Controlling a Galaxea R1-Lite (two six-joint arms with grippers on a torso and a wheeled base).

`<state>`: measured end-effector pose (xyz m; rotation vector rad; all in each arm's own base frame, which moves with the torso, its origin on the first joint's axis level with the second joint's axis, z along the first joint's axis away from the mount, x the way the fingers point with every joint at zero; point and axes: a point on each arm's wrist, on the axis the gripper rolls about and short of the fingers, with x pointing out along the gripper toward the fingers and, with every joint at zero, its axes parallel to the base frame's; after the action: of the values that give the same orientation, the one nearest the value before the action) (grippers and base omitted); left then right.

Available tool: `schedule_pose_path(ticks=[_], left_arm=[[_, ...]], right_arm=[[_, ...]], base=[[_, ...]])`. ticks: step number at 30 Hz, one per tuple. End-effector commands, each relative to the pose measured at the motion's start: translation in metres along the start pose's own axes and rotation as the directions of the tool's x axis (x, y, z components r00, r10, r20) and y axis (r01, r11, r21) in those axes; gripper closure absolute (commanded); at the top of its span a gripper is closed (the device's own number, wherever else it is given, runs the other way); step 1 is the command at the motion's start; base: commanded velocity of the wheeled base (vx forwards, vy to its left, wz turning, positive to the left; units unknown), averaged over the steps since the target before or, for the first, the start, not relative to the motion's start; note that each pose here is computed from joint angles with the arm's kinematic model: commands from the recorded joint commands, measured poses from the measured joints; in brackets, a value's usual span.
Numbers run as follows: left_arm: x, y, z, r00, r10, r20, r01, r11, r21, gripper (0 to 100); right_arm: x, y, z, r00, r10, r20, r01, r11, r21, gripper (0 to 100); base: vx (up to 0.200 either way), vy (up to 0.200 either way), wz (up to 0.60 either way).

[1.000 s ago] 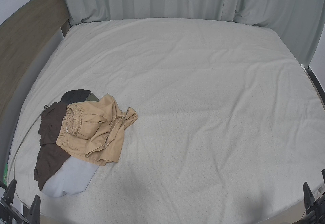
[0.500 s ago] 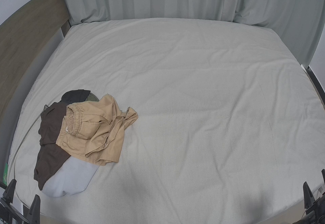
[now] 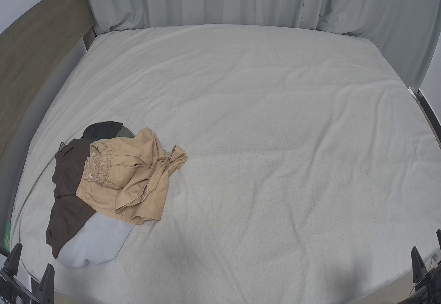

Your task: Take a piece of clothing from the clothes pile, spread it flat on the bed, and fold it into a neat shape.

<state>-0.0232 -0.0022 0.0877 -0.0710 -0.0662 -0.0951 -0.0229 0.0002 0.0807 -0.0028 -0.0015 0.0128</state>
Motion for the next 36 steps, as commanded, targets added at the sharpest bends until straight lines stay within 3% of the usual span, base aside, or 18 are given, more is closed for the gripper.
schedule_pose_path(ticks=[1,36], left_arm=[[-0.0003,0.0004,-0.0052,1.0,0.001,-0.001,-0.001,1.0,-0.001,0],[-0.0003,0.0002,-0.005,1.0,-0.006,0.0,0.006,1.0,-0.002,0]], right_arm=[[0.0001,0.0,-0.0053,1.0,0.001,-0.001,-0.001,1.0,0.0,0],[0.0001,0.0,-0.0053,1.0,0.001,-0.001,-0.001,1.0,0.0,0]], base=[[0.0,0.0,0.0],[0.0,0.0,0.0]])
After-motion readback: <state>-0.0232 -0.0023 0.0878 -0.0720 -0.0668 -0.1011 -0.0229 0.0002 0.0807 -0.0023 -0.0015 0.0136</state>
